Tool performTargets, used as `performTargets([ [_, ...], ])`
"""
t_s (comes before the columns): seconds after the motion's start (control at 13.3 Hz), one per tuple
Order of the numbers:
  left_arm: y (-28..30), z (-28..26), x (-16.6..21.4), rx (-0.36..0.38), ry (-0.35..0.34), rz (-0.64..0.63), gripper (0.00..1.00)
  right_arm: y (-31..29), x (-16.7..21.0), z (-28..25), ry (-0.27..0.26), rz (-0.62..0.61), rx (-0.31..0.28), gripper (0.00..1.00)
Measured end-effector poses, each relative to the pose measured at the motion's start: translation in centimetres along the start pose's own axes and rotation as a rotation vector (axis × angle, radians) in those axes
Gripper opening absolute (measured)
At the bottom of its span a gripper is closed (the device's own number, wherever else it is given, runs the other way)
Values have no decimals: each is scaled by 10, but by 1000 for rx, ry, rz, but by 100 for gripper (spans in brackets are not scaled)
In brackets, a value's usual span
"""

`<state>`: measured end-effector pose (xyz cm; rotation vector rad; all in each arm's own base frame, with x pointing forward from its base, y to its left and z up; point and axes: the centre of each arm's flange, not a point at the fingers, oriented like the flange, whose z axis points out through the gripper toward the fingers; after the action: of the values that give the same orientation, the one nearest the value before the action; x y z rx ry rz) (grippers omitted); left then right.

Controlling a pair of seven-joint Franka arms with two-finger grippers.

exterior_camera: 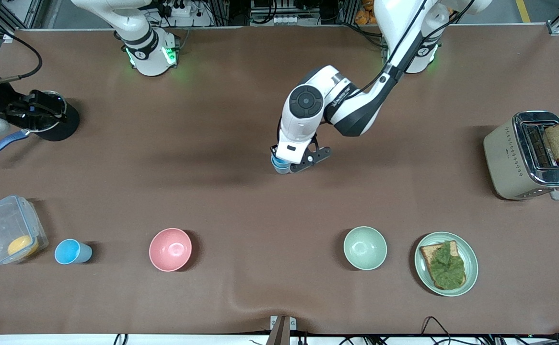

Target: Stack blue cups with both arms

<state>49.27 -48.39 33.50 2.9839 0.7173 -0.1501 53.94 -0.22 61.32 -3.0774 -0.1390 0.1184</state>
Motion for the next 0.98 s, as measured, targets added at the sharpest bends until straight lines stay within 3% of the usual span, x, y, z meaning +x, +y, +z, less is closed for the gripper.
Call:
performTargets([
  [0.15, -7, -49, 24, -43, 90, 2, 97, 1, 0, -4, 8, 0, -11, 100],
  [0.23, -18, -78, 42, -60, 122, 4, 100, 1, 0, -7, 13, -1, -20, 100],
  [0.6, -110, -199, 126, -41, 192, 106, 100, 4, -1, -21, 42, 3, -30, 100],
  [0.98, -184, -280, 145, -1, 226, 202, 100, 3, -4, -24, 27, 3, -31, 100],
])
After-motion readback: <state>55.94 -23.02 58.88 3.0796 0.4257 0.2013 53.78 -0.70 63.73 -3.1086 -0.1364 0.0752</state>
